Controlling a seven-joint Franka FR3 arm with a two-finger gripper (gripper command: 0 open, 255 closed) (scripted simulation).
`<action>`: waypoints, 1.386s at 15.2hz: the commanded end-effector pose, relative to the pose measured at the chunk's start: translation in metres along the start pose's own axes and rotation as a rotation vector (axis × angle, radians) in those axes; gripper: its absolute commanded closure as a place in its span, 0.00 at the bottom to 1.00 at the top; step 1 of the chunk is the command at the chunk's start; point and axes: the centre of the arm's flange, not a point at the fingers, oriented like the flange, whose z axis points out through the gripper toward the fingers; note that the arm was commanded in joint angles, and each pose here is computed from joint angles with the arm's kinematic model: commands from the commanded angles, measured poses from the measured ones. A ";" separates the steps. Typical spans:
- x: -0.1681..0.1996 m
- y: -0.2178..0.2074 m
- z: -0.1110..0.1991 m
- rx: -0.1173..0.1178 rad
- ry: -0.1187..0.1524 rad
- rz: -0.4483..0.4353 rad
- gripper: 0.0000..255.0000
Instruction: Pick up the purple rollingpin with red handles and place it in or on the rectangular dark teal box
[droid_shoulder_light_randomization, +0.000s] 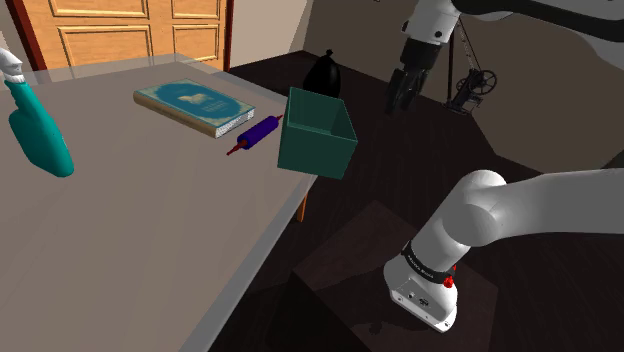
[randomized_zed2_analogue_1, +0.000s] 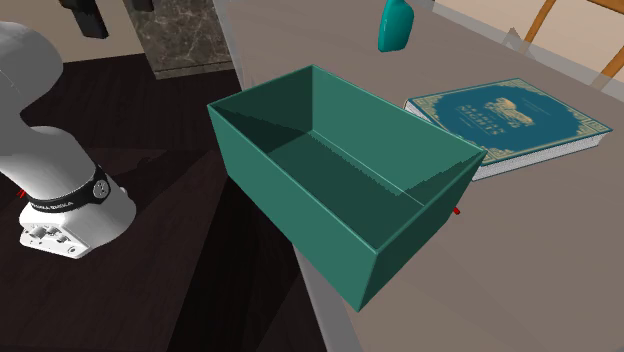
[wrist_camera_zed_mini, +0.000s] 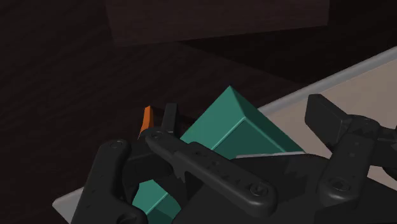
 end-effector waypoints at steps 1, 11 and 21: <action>0.000 0.000 0.000 0.000 0.000 0.000 0.00; 0.091 -0.084 0.045 -0.008 0.004 0.358 0.00; 0.206 -0.130 0.090 -0.016 0.008 0.715 0.00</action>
